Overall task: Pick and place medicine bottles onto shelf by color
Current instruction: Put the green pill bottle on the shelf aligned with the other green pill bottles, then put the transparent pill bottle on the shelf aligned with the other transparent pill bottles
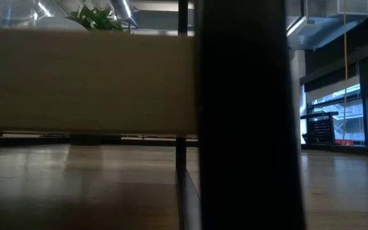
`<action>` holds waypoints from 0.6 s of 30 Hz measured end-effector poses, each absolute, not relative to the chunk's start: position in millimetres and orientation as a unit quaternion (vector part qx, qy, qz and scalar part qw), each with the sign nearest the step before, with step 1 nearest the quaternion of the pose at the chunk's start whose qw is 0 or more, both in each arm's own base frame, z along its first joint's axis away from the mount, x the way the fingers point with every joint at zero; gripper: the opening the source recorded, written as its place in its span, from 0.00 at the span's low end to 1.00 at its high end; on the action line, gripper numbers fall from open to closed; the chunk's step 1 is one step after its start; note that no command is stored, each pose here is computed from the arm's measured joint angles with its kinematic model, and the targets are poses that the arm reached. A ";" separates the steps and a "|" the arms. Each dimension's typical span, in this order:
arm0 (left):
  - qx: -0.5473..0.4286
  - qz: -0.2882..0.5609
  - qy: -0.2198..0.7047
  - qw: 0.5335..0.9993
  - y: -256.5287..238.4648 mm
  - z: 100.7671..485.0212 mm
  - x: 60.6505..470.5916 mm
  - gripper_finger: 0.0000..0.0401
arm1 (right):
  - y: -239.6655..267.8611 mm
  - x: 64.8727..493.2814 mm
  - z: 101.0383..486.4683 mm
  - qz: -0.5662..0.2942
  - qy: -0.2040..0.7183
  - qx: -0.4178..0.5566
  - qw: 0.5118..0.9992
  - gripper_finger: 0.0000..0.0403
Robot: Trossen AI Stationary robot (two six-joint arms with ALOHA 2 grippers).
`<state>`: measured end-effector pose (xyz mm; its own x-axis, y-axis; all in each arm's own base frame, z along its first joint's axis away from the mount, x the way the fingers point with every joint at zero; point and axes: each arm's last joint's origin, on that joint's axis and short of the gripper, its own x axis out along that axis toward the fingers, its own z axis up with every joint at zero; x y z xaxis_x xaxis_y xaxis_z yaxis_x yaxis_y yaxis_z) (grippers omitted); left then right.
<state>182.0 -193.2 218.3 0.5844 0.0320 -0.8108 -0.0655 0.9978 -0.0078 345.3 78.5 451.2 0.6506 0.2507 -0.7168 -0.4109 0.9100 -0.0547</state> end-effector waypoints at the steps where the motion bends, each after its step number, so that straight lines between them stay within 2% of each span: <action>1: -0.020 0.026 0.455 0.890 -193.1 218.9 181.8 0.50 | 78.4 345.4 451.2 0.183 0.376 -0.106 0.902 0.60; 18: -0.053 0.001 0.440 0.896 -187.3 236.8 175.9 0.50 | 78.4 345.4 451.2 0.183 0.376 -0.106 0.902 0.60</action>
<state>175.9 -187.3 236.8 0.6121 -0.0445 -0.7895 -0.0486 0.9944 -0.0937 345.4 78.4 451.2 0.6508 0.2504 -0.7168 -0.4104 0.9103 -0.0546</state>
